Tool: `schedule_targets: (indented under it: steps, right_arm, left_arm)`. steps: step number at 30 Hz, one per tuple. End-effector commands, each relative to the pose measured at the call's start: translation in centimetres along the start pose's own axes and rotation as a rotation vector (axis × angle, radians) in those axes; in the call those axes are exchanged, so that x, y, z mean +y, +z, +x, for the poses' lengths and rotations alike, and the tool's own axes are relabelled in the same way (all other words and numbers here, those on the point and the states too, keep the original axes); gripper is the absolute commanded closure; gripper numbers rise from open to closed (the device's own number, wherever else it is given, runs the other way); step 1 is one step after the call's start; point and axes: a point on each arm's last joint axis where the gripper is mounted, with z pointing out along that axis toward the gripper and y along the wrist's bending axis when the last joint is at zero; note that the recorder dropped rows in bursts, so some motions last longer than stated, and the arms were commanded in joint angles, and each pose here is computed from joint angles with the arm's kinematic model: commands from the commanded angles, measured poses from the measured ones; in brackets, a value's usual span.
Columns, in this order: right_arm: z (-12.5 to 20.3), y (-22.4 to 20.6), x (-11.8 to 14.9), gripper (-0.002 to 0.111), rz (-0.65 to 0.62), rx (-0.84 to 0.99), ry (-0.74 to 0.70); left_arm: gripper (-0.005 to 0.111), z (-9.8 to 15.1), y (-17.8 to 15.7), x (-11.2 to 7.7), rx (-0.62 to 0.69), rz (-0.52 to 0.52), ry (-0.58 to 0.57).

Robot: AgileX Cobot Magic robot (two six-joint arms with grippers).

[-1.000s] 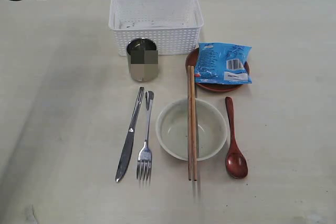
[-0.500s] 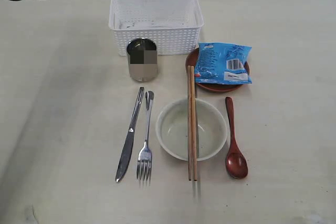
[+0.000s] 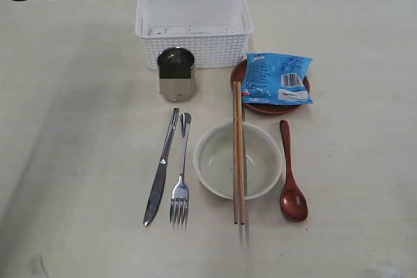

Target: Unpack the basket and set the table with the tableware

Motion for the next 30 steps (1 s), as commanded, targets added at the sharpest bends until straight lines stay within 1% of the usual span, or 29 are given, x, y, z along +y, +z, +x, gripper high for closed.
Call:
schedule_targets:
  steps: [1, 3, 4, 6, 8, 11, 13, 19, 24, 27, 30]
  right_arm:
    - [0.1, 0.0, -0.1, 0.109, 0.009, 0.000, -0.003]
    - [0.1, 0.0, -0.1, 0.109, 0.009, 0.000, -0.003]
    - [0.1, 0.0, -0.1, 0.109, 0.009, 0.000, -0.003]
    - [0.1, 0.0, -0.1, 0.109, 0.009, 0.000, 0.004]
    - [0.1, 0.0, -0.1, 0.109, 0.009, 0.000, 0.004]
    - [0.1, 0.0, -0.1, 0.109, 0.009, 0.000, 0.004]
    - [0.1, 0.0, -0.1, 0.109, 0.009, 0.000, 0.004]
    - [0.1, 0.0, -0.1, 0.109, 0.009, 0.000, 0.004]
    - [0.1, 0.0, -0.1, 0.109, 0.009, 0.000, 0.004]
    - [0.1, 0.0, -0.1, 0.109, 0.009, 0.000, 0.004]
    - [0.1, 0.0, -0.1, 0.109, 0.009, 0.000, 0.001]
  left_arm:
    - [0.107, 0.0, -0.2, 0.0, -0.004, -0.023, 0.168]
    - [0.107, 0.0, -1.6, -0.2, -0.026, -0.027, 0.188]
    - [0.107, 0.4, -3.0, -0.6, -0.049, -0.029, 0.167]
    - [0.107, 1.4, -6.5, -1.4, -0.130, -0.054, 0.118]
    - [0.107, 2.6, -10.1, -2.3, -0.232, -0.079, 0.098]
    - [0.107, 5.0, -15.2, -3.6, -0.397, -0.112, 0.129]
    - [0.107, 6.5, -17.3, -4.2, -0.475, -0.127, 0.148]
    - [0.107, 8.4, -19.5, -4.9, -0.571, -0.137, 0.167]
    - [0.107, 8.9, -20.7, -5.2, -0.628, -0.146, 0.186]
    - [0.107, 9.2, -20.9, -5.5, -0.615, -0.126, 0.195]
    - [0.107, 10.0, -20.9, -5.5, -0.564, -0.119, 0.163]
